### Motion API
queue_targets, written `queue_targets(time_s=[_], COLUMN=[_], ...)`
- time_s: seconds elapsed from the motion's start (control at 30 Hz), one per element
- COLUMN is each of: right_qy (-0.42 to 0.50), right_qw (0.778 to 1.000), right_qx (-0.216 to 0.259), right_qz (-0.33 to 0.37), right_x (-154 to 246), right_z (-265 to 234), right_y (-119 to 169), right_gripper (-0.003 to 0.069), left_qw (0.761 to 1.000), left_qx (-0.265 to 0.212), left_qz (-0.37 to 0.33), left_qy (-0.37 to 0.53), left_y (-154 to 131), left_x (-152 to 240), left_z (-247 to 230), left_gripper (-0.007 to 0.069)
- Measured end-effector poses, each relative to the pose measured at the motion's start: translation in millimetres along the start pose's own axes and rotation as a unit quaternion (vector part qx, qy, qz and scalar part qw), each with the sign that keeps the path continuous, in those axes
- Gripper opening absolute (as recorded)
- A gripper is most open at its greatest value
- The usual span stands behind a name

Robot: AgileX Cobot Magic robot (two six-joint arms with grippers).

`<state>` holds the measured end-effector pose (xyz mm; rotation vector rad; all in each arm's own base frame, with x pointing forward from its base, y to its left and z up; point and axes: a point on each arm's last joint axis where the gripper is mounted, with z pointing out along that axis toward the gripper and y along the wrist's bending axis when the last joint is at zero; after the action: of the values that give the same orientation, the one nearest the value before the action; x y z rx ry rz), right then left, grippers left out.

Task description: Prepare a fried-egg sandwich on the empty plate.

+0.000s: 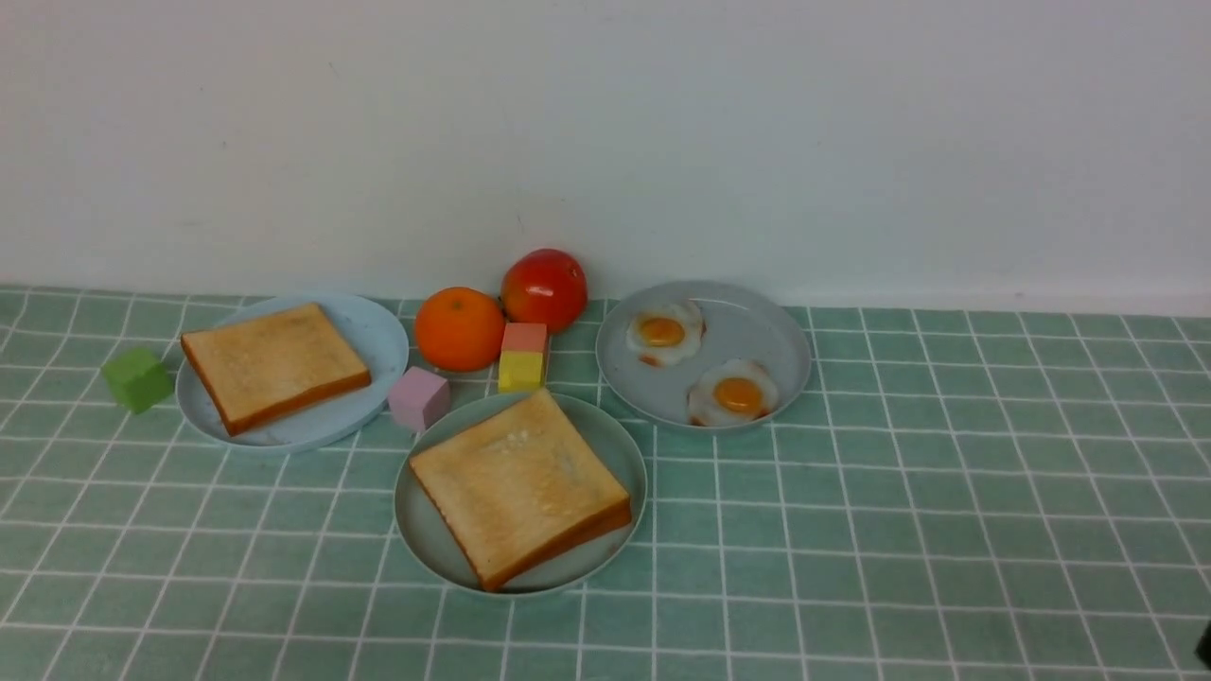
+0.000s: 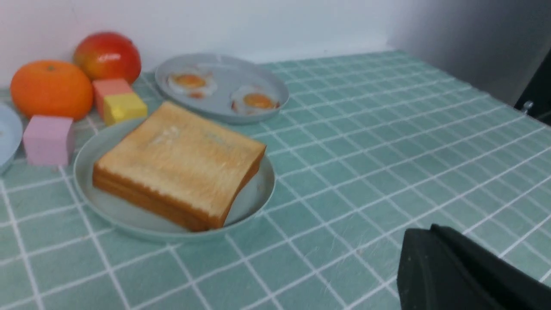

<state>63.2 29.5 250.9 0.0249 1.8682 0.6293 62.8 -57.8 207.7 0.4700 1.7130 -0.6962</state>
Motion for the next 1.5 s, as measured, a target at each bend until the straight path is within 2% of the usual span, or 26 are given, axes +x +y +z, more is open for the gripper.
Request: queue_targets(time_s=[0.27,0.33,0.43,0.53,0.6,0.67,0.83,0.97,1.07,1.5], right_qy=[0.049,0.052,0.036,-0.012,-0.033,-0.032,-0.039,-0.038,-0.036,-0.025], right_qw=[0.998,0.996,0.992,0.987,0.984,0.982,0.983,0.977,0.973,0.974], right_qx=[0.029,0.061,0.115,0.161,0.171,0.181,0.167,0.160,0.161,0.168], right_qz=[-0.010,-0.032,-0.023,-0.021,-0.029,-0.046,-0.070,-0.138,-0.159,-0.149], right_x=[37,43,48,51,56,63,63,62,62,63], right_z=[12,11,7,-1,-3,-2,-1,0,0,0], right_y=[-19,-28,-38,-46,-49,-53,-51,-49,-50,-51], right_gripper=[0.0113,0.0113,0.0106,0.0050,0.0003,-0.0014,-0.0015,-0.0015,-0.0015,-0.0014], left_qw=[1.000,1.000,1.000,1.000,1.000,1.000,1.000,1.000,1.000,1.000], left_qx=[-0.011,-0.011,-0.011,-0.011,-0.011,-0.011,-0.011,-0.011,-0.011,-0.011], left_qz=[0.000,0.000,0.000,0.000,0.000,0.000,0.000,0.000,0.000,-0.001], left_qy=[0.024,0.024,0.024,0.024,0.024,0.024,0.024,0.025,0.025,0.025], left_y=[2,2,2,2,2,2,2,2,2,2], left_x=[4,4,4,4,4,4,5,5,5,5], left_z=[0,0,0,0,0,0,0,0,0,0], left_gripper=[-0.0013,-0.0013,-0.0013,-0.0013,-0.0013,-0.0013,-0.0011,-0.0006,-0.0003,0.0006])
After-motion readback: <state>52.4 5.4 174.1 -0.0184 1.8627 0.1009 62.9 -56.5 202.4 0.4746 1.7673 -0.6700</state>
